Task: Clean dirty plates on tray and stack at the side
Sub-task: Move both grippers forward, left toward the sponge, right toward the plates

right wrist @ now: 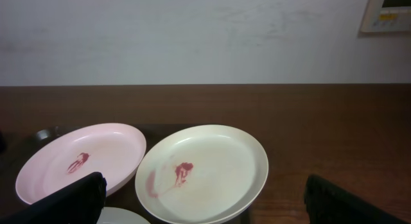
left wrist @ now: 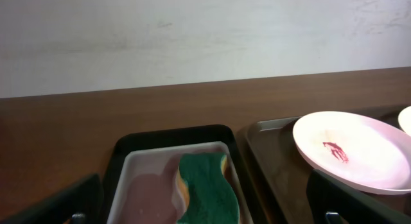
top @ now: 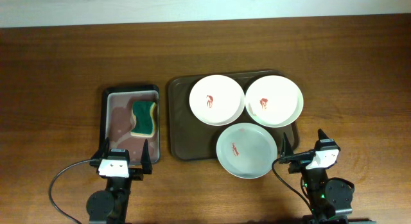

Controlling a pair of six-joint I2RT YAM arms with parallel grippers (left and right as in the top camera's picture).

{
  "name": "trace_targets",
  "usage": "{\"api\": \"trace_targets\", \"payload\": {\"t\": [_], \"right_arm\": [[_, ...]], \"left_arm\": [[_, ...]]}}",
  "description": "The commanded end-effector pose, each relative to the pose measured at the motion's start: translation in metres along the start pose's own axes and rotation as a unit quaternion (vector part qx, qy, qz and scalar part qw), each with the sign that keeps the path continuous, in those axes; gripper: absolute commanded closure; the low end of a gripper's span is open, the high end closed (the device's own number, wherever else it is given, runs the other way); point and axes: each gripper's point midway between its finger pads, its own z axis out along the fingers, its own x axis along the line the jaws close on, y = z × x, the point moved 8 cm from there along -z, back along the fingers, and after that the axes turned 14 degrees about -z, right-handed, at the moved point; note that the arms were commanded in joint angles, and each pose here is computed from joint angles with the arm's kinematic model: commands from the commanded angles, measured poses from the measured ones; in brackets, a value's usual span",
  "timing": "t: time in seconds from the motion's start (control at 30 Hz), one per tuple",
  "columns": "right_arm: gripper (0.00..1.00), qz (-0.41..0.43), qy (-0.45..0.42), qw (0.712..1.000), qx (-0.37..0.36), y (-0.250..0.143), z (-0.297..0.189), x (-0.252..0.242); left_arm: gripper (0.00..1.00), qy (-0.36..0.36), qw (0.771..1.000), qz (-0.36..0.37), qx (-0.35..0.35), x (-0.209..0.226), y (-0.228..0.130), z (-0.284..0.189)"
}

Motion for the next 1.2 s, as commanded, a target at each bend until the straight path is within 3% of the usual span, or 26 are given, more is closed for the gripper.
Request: {"api": "trace_targets", "payload": {"t": [0.0, 0.9, 1.17], "right_arm": [[0.01, -0.052, -0.043, 0.998, 0.013, -0.004, 0.0, -0.008], [0.01, -0.052, -0.043, 0.998, 0.013, -0.004, 0.0, -0.008], [0.01, -0.048, 0.014, 0.999, -0.002, -0.001, 0.0, 0.003]], "left_arm": [[0.01, -0.001, 1.0, 0.008, 0.004, 0.001, -0.003, 0.001], [0.01, 0.016, 1.0, 0.008, -0.007, 0.004, 0.0, 0.001], [0.01, 0.001, 1.0, 0.007, 0.014, 0.001, -0.006, 0.002]]}}
